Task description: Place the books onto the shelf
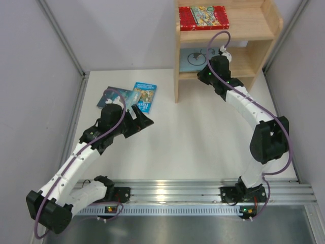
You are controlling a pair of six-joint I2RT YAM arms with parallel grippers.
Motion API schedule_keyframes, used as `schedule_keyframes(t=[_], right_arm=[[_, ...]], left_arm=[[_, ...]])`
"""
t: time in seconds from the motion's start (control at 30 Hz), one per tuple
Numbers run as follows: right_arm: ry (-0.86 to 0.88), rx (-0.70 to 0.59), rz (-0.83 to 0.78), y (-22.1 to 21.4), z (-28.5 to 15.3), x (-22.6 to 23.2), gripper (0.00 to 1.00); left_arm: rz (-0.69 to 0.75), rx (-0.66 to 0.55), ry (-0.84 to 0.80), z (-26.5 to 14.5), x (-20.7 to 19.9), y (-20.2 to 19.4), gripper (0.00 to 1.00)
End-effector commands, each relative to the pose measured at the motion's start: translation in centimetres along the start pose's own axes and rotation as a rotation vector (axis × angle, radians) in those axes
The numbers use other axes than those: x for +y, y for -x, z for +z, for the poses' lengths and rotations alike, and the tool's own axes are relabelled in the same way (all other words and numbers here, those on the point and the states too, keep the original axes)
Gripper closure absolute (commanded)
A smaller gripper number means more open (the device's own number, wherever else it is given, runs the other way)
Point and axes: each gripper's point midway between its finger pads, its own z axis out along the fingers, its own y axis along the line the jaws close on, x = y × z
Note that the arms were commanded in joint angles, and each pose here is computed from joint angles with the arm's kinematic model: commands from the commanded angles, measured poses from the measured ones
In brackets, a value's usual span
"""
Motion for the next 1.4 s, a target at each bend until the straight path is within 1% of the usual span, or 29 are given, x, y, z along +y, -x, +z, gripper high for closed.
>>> schedule_keyframes(t=[0.0,0.63,0.9,1.1,1.2,1.27,1.3,1.37], right_arm=[[0.042,-0.084,-0.006,2.9,0.1,1.8,1.00],[0.070,-0.083,0.001,3.1,1.6,3.2,1.00],[0.066,-0.075,0.000,2.8,1.5,3.0,1.00],[0.067,-0.061,-0.008,2.1,0.2,2.5,1.00],[0.060,-0.059,-0.007,1.9,-0.8,2.0,1.00],[0.069,-0.065,-0.005,2.2,-1.8,2.1,1.00],[0.064,-0.053,-0.006,1.6,-1.9,1.7,1.00],[0.088,-0.047,-0.008,1.7,-2.8,2.1,1.00]], left_arm=[[0.031,-0.066,-0.055,-0.5,-1.9,1.8,0.08],[0.019,-0.046,-0.059,-0.2,-1.5,1.1,0.09],[0.020,-0.047,-0.055,-0.1,-1.3,1.1,0.09],[0.037,-0.065,-0.036,0.0,-1.1,1.6,0.08],[0.048,-0.101,-0.008,0.2,-0.5,2.2,0.08],[0.069,-0.145,-0.006,0.3,-0.6,3.2,0.07],[0.075,-0.158,0.003,0.4,-0.6,3.6,0.07],[0.082,-0.173,0.051,0.9,-0.3,4.8,0.06]])
